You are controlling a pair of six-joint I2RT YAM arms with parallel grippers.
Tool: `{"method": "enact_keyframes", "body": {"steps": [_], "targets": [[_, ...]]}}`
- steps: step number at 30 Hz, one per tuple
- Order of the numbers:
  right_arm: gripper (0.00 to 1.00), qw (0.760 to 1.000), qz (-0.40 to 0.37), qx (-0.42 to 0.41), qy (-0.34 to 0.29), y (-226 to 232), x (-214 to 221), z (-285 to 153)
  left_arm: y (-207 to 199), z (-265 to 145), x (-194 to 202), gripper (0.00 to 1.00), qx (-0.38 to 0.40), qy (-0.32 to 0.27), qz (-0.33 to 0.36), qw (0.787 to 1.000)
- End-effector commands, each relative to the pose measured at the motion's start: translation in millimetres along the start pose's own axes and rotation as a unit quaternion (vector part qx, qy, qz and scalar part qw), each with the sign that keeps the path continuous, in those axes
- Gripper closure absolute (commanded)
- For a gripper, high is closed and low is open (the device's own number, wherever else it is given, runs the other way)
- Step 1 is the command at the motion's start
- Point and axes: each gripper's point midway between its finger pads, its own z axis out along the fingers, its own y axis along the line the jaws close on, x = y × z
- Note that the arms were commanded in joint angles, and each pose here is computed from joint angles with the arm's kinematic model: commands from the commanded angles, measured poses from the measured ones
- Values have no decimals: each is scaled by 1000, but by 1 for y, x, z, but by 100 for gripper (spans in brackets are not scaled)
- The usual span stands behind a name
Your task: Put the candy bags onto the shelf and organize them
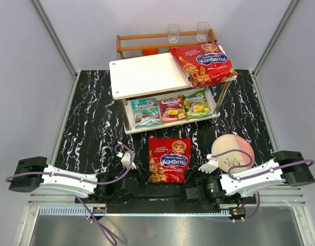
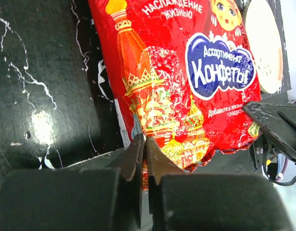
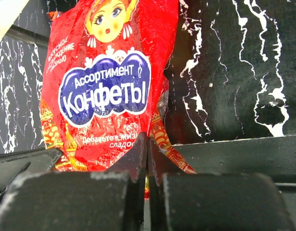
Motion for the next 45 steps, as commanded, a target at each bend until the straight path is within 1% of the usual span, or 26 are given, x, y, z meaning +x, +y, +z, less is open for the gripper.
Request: {"method": "enact_keyframes", "body": {"steps": [1,4,5,6,8,10,11,12,14,15,17,19,20,21,22,23,24,25,26,27,29,30,38,42,43,45], "targets": [[100,998,-16,-39,-36,25,-25,-10,-29,-3,-13,100,34,-17,4,999],[100,996,-58,-58,-46,49,-42,-24,-55,-13,-33,100,54,-30,16,998],[100,995,-55,-73,-45,66,-49,-33,-70,-19,-43,100,63,-35,19,997],[100,991,-93,-80,-49,72,-55,-38,-77,-23,-52,100,69,-42,37,996],[100,989,-101,-99,-48,94,-66,-52,-102,-38,-75,100,82,-53,44,994],[100,982,-139,-117,-47,107,-76,-62,-117,-50,-93,100,88,-63,70,992],[100,981,-123,-144,-44,128,-85,-74,-134,-61,-110,100,94,-68,72,991],[100,974,-159,-157,-44,134,-89,-80,-142,-68,-118,100,98,-70,94,988],[100,971,-146,-185,-47,156,-106,-96,-168,-85,-142,100,115,-77,102,985],[100,966,-165,-190,-53,160,-113,-101,-177,-91,-149,100,124,-78,120,982],[100,964,-153,-210,-57,176,-132,-116,-202,-109,-171,100,145,-87,124,978],[100,957,-170,-224,-69,184,-150,-128,-217,-119,-185,100,155,-94,145,973],[100,956,-153,-240,-74,195,-166,-140,-230,-132,-201,100,169,-104,140,970],[100,950,-174,-247,-84,199,-175,-145,-236,-138,-209,100,175,-110,156,966],[100,947,-173,-255,-91,204,-184,-151,-244,-140,-213,100,178,-113,163,964],[100,944,-152,-275,-100,216,-201,-165,-257,-155,-232,100,193,-125,156,961],[100,937,-176,-279,-117,219,-212,-169,-263,-159,-239,100,197,-132,173,956],[100,934,-164,-289,-129,227,-224,-177,-269,-161,-242,100,197,-135,183,954],[100,932,-158,-296,-140,234,-239,-186,-281,-174,-259,100,210,-147,176,951],[100,926,-176,-295,-156,237,-249,-191,-286,-178,-265,100,212,-155,193,945],[100,921,-165,-307,-173,251,-271,-206,-300,-190,-283,100,219,-172,196,940],[100,917,-184,-301,-187,253,-279,-209,-302,-193,-291,100,215,-184,211,936],[100,905,-195,-278,-258,275,-349,-236,-331,-216,-346,100,188,-249,260,914],[100,896,-221,-273,-272,296,-355,-236,-335,-212,-365,100,177,-261,276,908],[100,893,-244,-265,-268,298,-350,-229,-334,-209,-367,100,176,-260,278,908],[100,897,-228,-274,-261,311,-360,-219,-333,-203,-374,100,173,-262,280,907]]}}
